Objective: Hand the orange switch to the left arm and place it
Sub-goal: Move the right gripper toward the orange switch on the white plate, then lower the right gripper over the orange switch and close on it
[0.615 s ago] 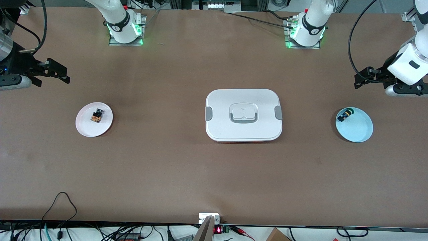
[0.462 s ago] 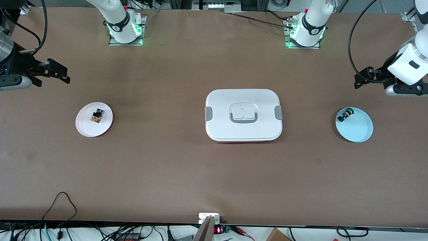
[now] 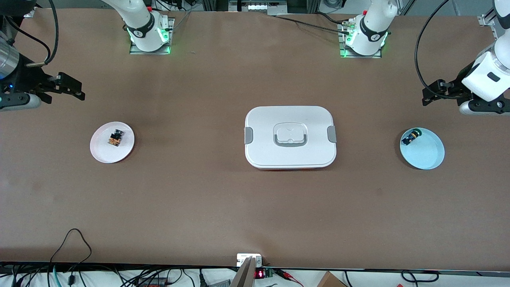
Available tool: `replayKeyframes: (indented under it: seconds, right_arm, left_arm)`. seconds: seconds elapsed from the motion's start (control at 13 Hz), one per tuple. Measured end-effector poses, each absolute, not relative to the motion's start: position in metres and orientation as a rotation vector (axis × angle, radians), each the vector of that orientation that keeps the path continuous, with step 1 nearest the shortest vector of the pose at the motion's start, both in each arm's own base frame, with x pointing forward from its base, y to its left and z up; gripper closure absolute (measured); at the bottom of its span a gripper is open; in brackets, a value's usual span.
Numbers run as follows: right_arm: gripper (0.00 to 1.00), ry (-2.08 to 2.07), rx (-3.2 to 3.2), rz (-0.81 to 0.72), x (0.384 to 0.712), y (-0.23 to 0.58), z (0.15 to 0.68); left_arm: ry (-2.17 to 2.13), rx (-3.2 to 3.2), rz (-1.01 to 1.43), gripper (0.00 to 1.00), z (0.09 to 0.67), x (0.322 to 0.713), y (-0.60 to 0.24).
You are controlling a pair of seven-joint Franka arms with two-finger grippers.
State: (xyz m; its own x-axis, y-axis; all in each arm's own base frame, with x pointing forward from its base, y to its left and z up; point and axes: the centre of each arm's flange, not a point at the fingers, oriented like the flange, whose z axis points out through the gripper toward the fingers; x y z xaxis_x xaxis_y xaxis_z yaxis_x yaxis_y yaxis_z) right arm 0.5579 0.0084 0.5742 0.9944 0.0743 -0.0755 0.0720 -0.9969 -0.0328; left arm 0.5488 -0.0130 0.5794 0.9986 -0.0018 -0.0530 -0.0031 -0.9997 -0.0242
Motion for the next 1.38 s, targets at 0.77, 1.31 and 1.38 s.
replayKeyframes:
  seconds: [0.77,1.31,1.38]
  right_arm:
    - [0.00,0.350,-3.177,0.180,0.564,-0.063,0.369]
    - [0.00,-0.431,-3.121,0.245,0.556,-0.052,0.370]
    - [0.00,-0.591,-3.084,0.257,0.556,-0.049,0.369]
  left_arm:
    - [0.003,-3.116,0.083,0.00,0.580,0.549,-0.013]
    - [0.003,-3.116,0.082,0.00,0.580,0.549,-0.013]
    - [0.003,-3.116,0.082,0.00,0.580,0.549,-0.013]
